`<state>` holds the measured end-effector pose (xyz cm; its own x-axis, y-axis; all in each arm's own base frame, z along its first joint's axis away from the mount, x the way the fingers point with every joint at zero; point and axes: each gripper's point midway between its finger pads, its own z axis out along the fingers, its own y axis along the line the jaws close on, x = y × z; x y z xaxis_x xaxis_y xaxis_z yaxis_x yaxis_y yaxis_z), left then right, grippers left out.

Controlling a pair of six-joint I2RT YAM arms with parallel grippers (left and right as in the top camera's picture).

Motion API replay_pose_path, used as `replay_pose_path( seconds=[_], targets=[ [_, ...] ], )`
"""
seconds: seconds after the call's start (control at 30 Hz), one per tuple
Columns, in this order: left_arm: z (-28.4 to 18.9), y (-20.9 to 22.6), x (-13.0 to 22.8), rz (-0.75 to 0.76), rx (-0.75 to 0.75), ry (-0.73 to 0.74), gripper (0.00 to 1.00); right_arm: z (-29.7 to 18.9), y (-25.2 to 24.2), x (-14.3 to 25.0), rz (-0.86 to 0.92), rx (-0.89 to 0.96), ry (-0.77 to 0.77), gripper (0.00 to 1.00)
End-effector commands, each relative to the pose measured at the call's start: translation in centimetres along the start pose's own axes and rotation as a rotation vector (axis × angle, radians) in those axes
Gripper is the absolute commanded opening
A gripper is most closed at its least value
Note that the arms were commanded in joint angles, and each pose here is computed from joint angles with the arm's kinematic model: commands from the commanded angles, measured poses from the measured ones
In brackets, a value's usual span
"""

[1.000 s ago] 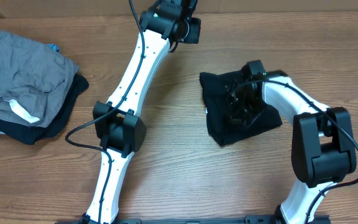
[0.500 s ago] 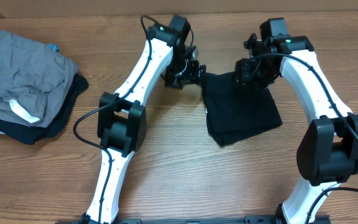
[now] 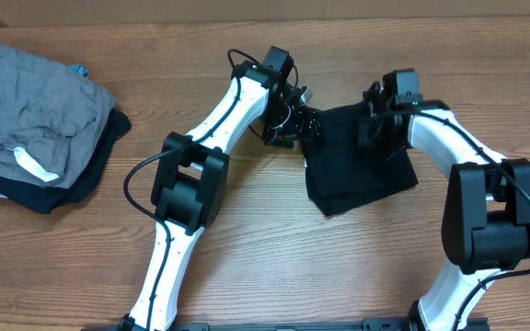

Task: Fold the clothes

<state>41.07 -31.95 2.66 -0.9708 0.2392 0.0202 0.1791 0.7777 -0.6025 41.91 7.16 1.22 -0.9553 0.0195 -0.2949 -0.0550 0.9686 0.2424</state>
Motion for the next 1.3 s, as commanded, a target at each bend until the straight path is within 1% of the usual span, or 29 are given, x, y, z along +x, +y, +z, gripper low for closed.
replay_pose_path(
  seconds=[0.0,0.13,0.23,0.43,0.53,0.6,0.67,0.8,0.93,1.0,1.1,1.27],
  targets=[
    [1.9,-0.6,1.1,-0.007,-0.013,0.033,0.92,1.2,-0.5,1.7,0.010,-0.002,0.016,0.18],
    [2.7,-1.2,1.7,0.014,-0.029,0.047,0.92,1.5,0.0,2.0,0.012,-0.032,0.027,0.11],
    [3.6,-1.3,2.0,0.032,-0.045,0.048,0.93,1.6,0.2,2.1,0.012,-0.047,0.032,0.04],
    [5.5,-0.3,2.3,0.026,-0.037,0.038,0.93,2.7,0.3,2.9,0.021,-0.070,0.066,0.04],
    [5.8,-0.1,2.0,0.035,-0.031,0.021,0.90,2.9,0.4,3.0,0.022,-0.076,0.068,0.04],
    [5.8,-0.3,1.5,0.051,-0.023,0.001,0.86,2.9,0.4,2.8,0.020,-0.078,0.060,0.04],
    [6.0,-0.6,1.2,0.065,-0.017,-0.013,0.85,3.0,0.4,2.8,0.020,-0.077,0.062,0.04],
    [6.6,-1.9,0.9,0.110,-0.004,-0.034,0.87,3.0,0.4,2.8,0.019,-0.078,0.060,0.04],
    [7.5,-2.8,1.5,0.136,-0.008,-0.023,0.90,3.0,0.4,2.7,0.019,-0.078,0.057,0.04],
    [7.9,-2.4,1.7,0.143,-0.055,-0.030,0.91,3.0,0.4,2.7,0.018,-0.079,0.055,0.04],
    [8.0,-2.2,1.6,0.147,-0.078,-0.038,0.98,3.0,0.4,2.7,0.018,-0.079,0.055,0.04],
    [8.9,-1.8,2.1,0.154,-0.073,-0.034,0.98,3.0,0.5,2.7,0.018,-0.082,0.055,0.04]
  ],
)
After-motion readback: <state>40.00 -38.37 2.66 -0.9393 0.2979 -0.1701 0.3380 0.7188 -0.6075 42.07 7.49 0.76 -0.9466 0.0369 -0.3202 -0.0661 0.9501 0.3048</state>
